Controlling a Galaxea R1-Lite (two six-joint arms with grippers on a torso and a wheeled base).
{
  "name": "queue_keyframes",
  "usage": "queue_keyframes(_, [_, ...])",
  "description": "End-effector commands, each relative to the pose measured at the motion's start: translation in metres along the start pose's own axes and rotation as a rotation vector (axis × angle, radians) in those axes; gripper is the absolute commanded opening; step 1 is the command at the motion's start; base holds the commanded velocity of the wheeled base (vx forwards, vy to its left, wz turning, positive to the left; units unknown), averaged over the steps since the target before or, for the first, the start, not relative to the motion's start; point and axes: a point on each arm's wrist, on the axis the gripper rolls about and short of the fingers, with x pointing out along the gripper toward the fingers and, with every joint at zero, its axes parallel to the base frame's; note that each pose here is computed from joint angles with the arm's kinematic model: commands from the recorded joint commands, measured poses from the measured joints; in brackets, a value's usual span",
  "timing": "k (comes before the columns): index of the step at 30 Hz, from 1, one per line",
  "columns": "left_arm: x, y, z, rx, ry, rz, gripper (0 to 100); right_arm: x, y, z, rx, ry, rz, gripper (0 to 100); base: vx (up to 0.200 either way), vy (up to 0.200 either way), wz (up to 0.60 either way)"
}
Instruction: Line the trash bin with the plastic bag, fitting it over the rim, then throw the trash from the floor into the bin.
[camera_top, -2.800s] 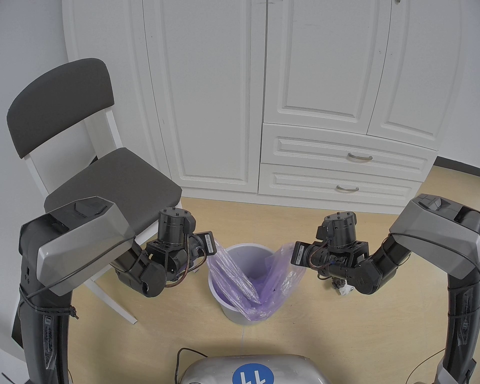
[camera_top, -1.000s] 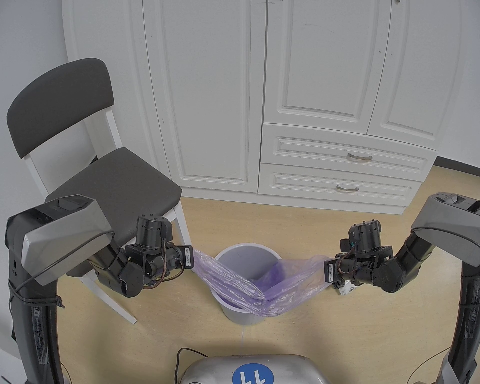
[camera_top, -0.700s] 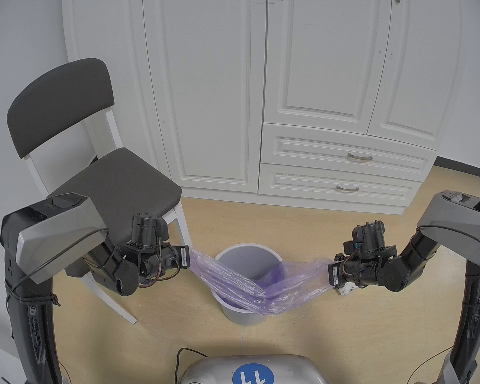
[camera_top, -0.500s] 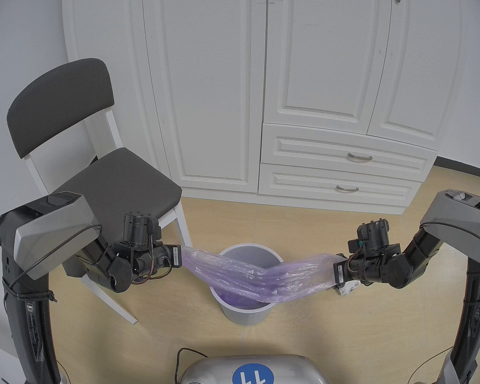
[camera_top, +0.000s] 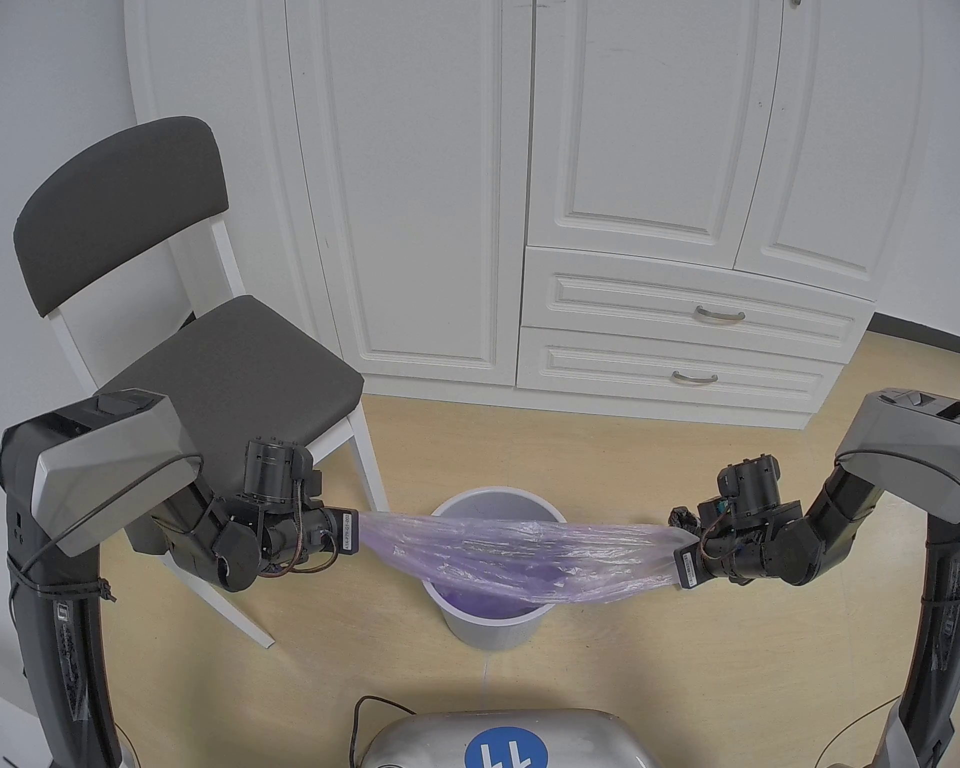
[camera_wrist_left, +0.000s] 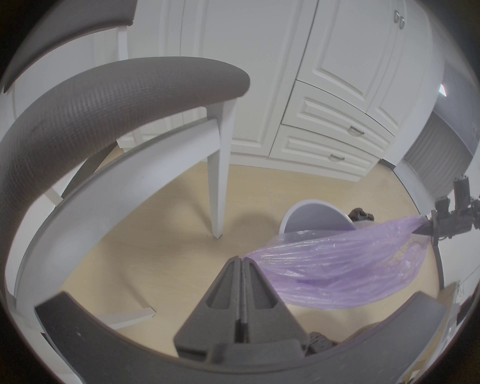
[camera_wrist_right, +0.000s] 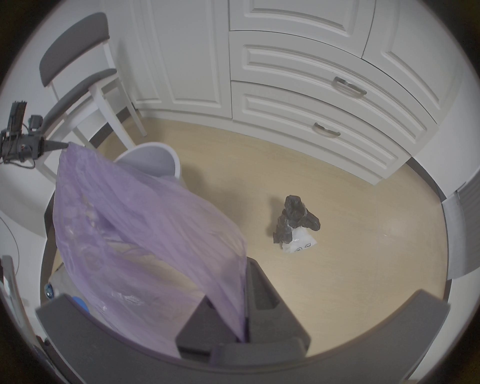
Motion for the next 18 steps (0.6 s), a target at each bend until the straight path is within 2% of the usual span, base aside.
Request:
queue_keyframes(1, [-0.003,0.001,-0.008,0.021,0.025,-0.007,0,0.001,0.004,-0.011,-0.031,0.039,0.012,0,0.000,0.000,0.00])
queue_keyframes(6, [-0.001,-0.005,-0.014,0.039,0.045,-0.017,0,0.008,0.019,-0.020,-0.063,0.069,0.043,0,0.000,0.000,0.00])
queue_keyframes(11, [0.005,-0.008,-0.021,0.046,0.056,-0.024,0,0.017,0.028,-0.020,-0.048,0.066,0.064,0,0.000,0.000,0.00])
queue_keyframes(16, [0.014,-0.012,-0.021,0.040,-0.017,-0.043,0,0.030,0.047,-0.009,0.073,0.014,0.088,0,0.000,0.000,0.00])
queue_keyframes(18, [0.015,-0.012,-0.021,0.040,-0.025,-0.044,0,0.030,0.048,-0.008,0.082,0.007,0.089,0,0.000,0.000,0.00])
